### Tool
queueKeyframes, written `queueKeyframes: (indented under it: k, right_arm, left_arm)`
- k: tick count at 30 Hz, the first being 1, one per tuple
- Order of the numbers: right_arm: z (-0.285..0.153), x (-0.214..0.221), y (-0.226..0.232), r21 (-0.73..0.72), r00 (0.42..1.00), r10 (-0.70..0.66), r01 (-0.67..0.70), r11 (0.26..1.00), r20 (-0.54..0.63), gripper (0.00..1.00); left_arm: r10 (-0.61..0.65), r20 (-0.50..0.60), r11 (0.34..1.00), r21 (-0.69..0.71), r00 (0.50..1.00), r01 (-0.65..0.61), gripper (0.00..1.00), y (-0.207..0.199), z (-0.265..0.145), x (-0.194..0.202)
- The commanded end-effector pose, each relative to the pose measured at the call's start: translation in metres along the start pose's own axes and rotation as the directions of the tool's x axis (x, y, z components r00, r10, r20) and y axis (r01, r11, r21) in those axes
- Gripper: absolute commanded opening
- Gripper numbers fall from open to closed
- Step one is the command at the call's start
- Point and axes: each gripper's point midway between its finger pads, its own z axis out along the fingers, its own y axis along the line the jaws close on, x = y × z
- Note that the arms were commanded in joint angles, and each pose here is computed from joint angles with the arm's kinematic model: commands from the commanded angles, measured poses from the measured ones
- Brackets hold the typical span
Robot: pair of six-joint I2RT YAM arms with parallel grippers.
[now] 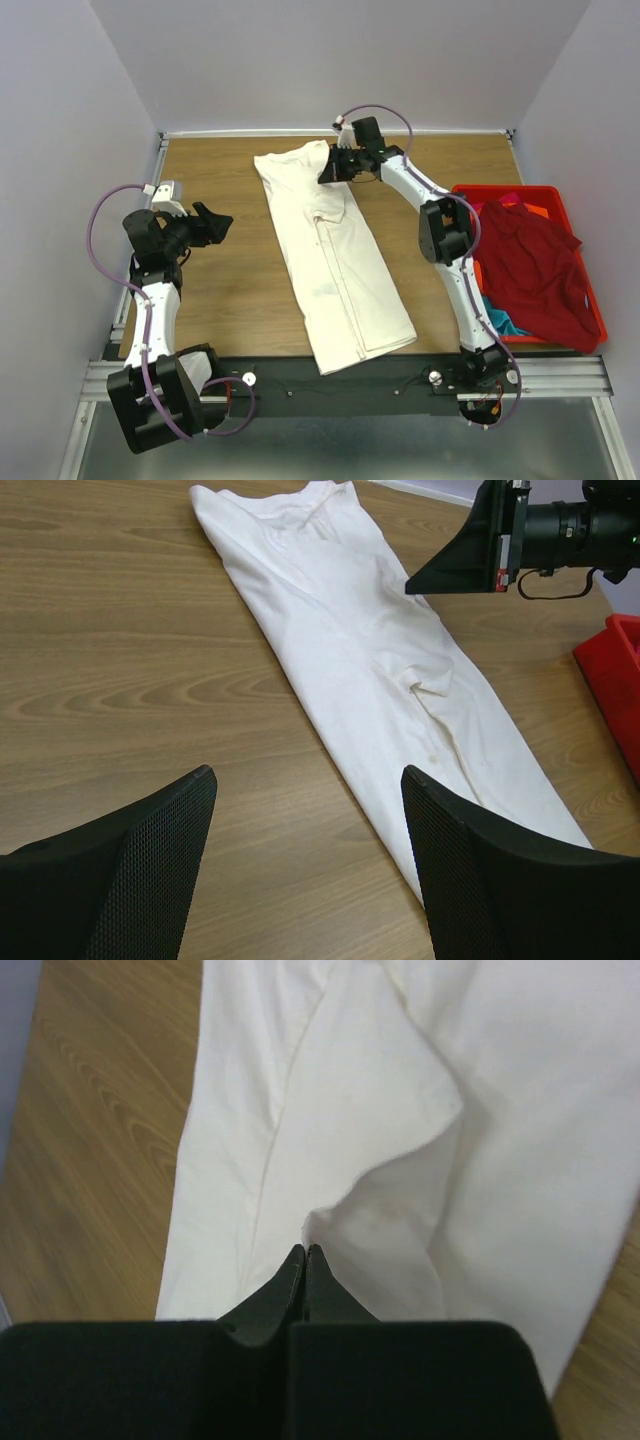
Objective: Fold and stack the t-shirts
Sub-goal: Fold the tshirt
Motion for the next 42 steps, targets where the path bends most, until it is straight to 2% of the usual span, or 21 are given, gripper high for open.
queueKeyframes:
  k: [1,3,4,7,8,10,12,14,16,17,19,21,23,24,27,30,34,35,37,39,42]
  right_arm:
    - [0.01,0.009,0.044,0.037,0.987,-0.16,0.161,0.986,-0.023,0.05]
    - [0.022,0.024,0.065,0.046,0.968,-0.245,0.248,0.968,-0.062,0.22]
    - [0.023,0.025,0.071,0.054,0.96,-0.27,0.274,0.96,-0.071,0.36]
    - [0.014,0.021,0.087,0.042,0.936,-0.344,0.347,0.937,-0.079,0.54]
    - [-0.001,0.01,0.098,0.037,0.92,-0.386,0.389,0.921,-0.061,0.63]
    - [-0.019,0.016,0.099,0.022,0.866,-0.493,0.496,0.868,-0.087,0.75]
    - [-0.058,0.001,0.127,-0.027,0.789,-0.613,0.612,0.79,-0.034,0.79]
    - [-0.078,0.02,0.126,-0.064,0.753,-0.655,0.652,0.755,-0.057,0.8]
    - [-0.114,0.018,0.151,-0.111,0.667,-0.745,0.742,0.662,0.009,0.81]
    - [-0.118,0.046,0.138,-0.159,0.626,-0.78,0.768,0.621,-0.025,0.81]
    - [-0.149,0.056,0.155,-0.182,0.558,-0.829,0.818,0.545,0.026,0.82]
    - [-0.162,0.071,0.144,-0.156,0.572,-0.82,0.809,0.567,-0.016,0.84]
    - [-0.171,0.065,0.123,-0.097,0.658,-0.752,0.746,0.659,-0.048,0.85]
    - [-0.175,0.062,0.114,-0.068,0.738,-0.672,0.669,0.741,-0.06,0.83]
    - [-0.185,0.034,0.064,0.011,0.903,-0.429,0.429,0.903,-0.028,0.78]
    - [-0.172,0.029,0.013,-0.012,0.983,-0.179,0.179,0.984,-0.036,0.78]
    - [-0.134,0.017,-0.021,-0.051,0.998,-0.028,0.025,0.998,-0.05,0.76]
    - [-0.129,-0.004,-0.02,-0.061,1.0,-0.016,0.014,0.998,-0.018,0.74]
    - [-0.098,0.005,-0.048,-0.048,0.997,0.06,-0.063,0.997,-0.048,0.73]
    - [-0.09,-0.021,-0.054,-0.04,0.998,0.066,-0.066,0.997,0.003,0.72]
    - [-0.062,-0.018,-0.083,-0.014,0.993,0.113,-0.113,0.993,0.018,0.71]
  left_arm:
    - [0.031,0.014,0.999,0.009,0.999,-0.031,0.82,-0.004,-0.001,-0.005]
    - [0.032,0.013,0.999,0.018,0.999,-0.032,0.82,-0.006,-0.001,-0.004]
    - [0.032,0.015,0.999,0.026,0.999,-0.032,0.84,-0.007,-0.001,-0.005]
    - [0.025,0.011,0.995,0.098,1.0,-0.026,0.95,-0.015,0.002,-0.001]
    - [-0.028,-0.005,0.995,0.1,1.0,0.028,0.98,-0.014,0.003,0.005]
    - [-0.074,-0.006,0.979,0.191,0.997,0.073,0.98,-0.025,0.007,0.008]
    - [-0.128,-0.014,0.945,0.302,0.992,0.127,0.98,-0.041,0.004,0.012]
    - [-0.145,-0.033,0.934,0.325,0.989,0.148,0.98,-0.043,0.008,0.013]
    - [-0.098,-0.04,0.928,0.357,0.994,0.106,0.95,-0.052,0.007,0.012]
    - [-0.093,-0.058,0.928,0.356,0.994,0.108,0.94,-0.056,0.008,0.01]
    - [0.022,-0.017,0.946,0.323,1.0,-0.015,0.93,-0.063,0.014,0.005]
    - [0.1,-0.022,0.944,0.318,0.995,-0.088,0.92,-0.081,0.02,0.006]
    - [0.113,-0.034,0.94,0.329,0.993,-0.096,0.9,-0.089,0.022,0.009]
    - [0.117,-0.053,0.937,0.336,0.992,-0.092,0.9,-0.094,0.023,0.016]
    - [0.141,-0.084,0.95,0.292,0.986,-0.111,0.89,-0.089,0.026,0.026]
    - [0.175,-0.087,0.957,0.249,0.981,-0.149,0.89,-0.083,0.026,0.025]
    - [0.221,-0.04,0.958,0.198,0.974,-0.209,0.89,-0.08,0.021,0.011]
    - [0.228,-0.035,0.957,0.19,0.973,-0.217,0.89,-0.079,0.021,0.01]
    - [0.236,-0.021,0.958,0.175,0.972,-0.228,0.89,-0.078,0.02,0.006]
    - [0.238,-0.018,0.957,0.172,0.971,-0.232,0.89,-0.078,0.02,0.004]
    - [0.237,-0.015,0.958,0.17,0.971,-0.231,0.89,-0.078,0.02,0.004]
